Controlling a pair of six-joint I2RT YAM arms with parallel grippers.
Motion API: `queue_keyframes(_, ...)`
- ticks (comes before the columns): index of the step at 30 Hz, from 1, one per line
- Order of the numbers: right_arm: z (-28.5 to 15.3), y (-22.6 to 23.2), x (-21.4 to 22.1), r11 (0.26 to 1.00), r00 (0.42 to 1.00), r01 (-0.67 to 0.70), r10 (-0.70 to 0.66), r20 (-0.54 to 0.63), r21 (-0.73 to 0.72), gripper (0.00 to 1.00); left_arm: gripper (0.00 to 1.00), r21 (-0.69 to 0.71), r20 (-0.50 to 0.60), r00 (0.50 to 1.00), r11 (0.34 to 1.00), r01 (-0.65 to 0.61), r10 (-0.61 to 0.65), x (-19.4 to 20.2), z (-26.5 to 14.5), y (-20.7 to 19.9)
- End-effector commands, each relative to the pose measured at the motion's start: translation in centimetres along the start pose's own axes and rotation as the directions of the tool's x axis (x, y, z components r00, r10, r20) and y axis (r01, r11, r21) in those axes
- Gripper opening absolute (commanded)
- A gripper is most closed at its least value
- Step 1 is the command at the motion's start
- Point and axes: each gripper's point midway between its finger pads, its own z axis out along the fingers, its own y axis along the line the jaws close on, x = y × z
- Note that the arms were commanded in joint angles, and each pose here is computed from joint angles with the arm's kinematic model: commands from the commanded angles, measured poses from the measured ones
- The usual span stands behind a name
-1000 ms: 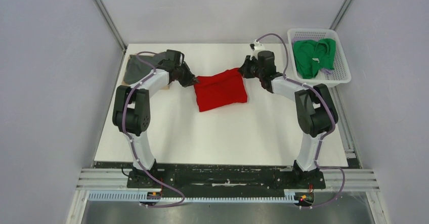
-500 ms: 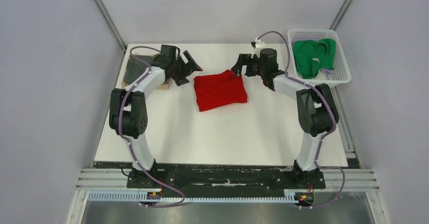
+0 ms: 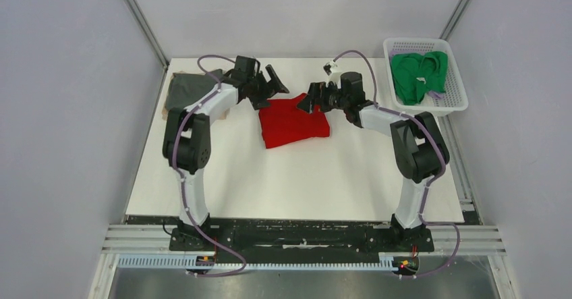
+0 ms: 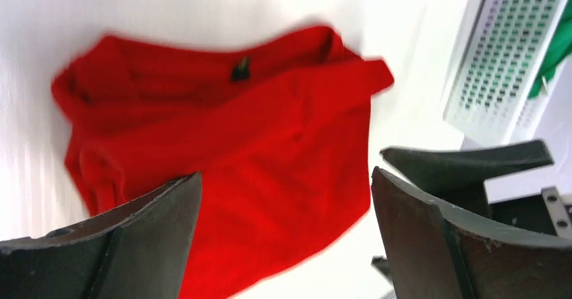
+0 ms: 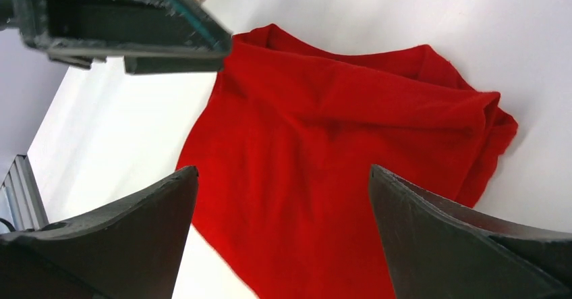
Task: Fold and stack the t-shirts
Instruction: Smooth out wrinkles on the folded tshirt
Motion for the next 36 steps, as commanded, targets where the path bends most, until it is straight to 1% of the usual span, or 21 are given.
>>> queue_keyframes(1,2.5,-0.6,-1.1,0.999,1.000,0.012,-0.012,-0.004,-0.037,0.98,1.00,-0.028,0.024,0.998,0.998,-0.048,0.049,-3.4,2.6,-0.3)
queue_keyframes(5,5.1,-2.0,-1.7,0.999,1.000,0.016,-0.017,-0.017,-0.035,0.98,1.00,-0.091,0.027,0.999,0.995,-0.034,0.036,-4.4,4.9,1.4)
queue_keyframes(7,6.4,-2.6,-2.4,0.999,0.999,0.033,-0.033,-0.006,-0.037,0.98,1.00,-0.115,0.038,0.999,0.993,-0.026,0.031,-4.9,5.3,2.1)
queue_keyframes(11,9.4,-5.0,-3.6,0.999,0.999,0.044,-0.044,0.032,0.002,0.98,1.00,-0.155,0.040,0.999,0.988,-0.015,0.022,-5.1,5.6,3.5)
queue_keyframes(13,10.4,-6.1,-3.4,0.999,0.999,0.021,-0.022,0.037,0.028,0.98,1.00,-0.178,0.033,0.999,0.984,-0.011,0.017,-4.7,5.8,4.3)
queue_keyframes(16,10.8,-7.0,-1.1,0.999,0.999,-0.036,0.036,-0.002,0.039,0.98,1.00,-0.204,0.002,1.000,0.979,0.000,0.001,-3.5,6.1,5.5)
queue_keyframes(20,9.1,-7.2,3.3,0.992,0.992,-0.114,0.117,-0.039,0.056,0.98,1.00,-0.207,-0.042,0.999,0.978,0.022,-0.031,-1.3,5.9,6.7)
queue_keyframes(21,8.5,-6.8,3.8,0.991,0.991,-0.127,0.129,-0.039,0.050,0.98,1.00,-0.201,-0.051,0.998,0.979,0.025,-0.036,-0.8,5.7,6.8)
queue_keyframes(23,6.6,-5.9,6.4,0.986,0.984,-0.163,0.165,-0.061,0.040,0.98,1.00,-0.202,-0.071,0.997,0.979,0.027,-0.042,0.6,5.0,7.4)
queue_keyframes(26,3.5,-4.3,8.0,0.986,0.986,-0.158,0.161,-0.044,0.056,0.98,1.00,-0.194,-0.074,0.996,0.981,0.032,-0.047,2.5,3.2,7.5)
queue_keyframes(29,0.3,-2.6,9.1,0.990,0.991,-0.116,0.120,-0.054,0.078,0.98,1.00,-0.164,-0.068,0.997,0.986,0.026,-0.037,4.6,1.0,7.1)
queue_keyframes(32,-1.4,-1.6,7.8,0.993,0.998,-0.061,0.064,-0.024,0.096,0.98,1.00,-0.142,-0.041,0.999,0.990,0.003,-0.009,5.4,-1.1,6.2)
queue_keyframes(34,-2.0,-1.6,5.8,0.991,1.000,-0.010,0.012,-0.011,0.130,0.98,1.00,-0.133,-0.011,1.000,0.991,-0.020,0.019,4.6,-2.4,5.2)
queue_keyframes(36,-2.7,-0.3,3.5,0.993,0.999,0.030,-0.033,0.018,0.116,0.98,1.00,-0.128,0.021,0.998,0.991,-0.049,0.052,3.5,-4.1,3.8)
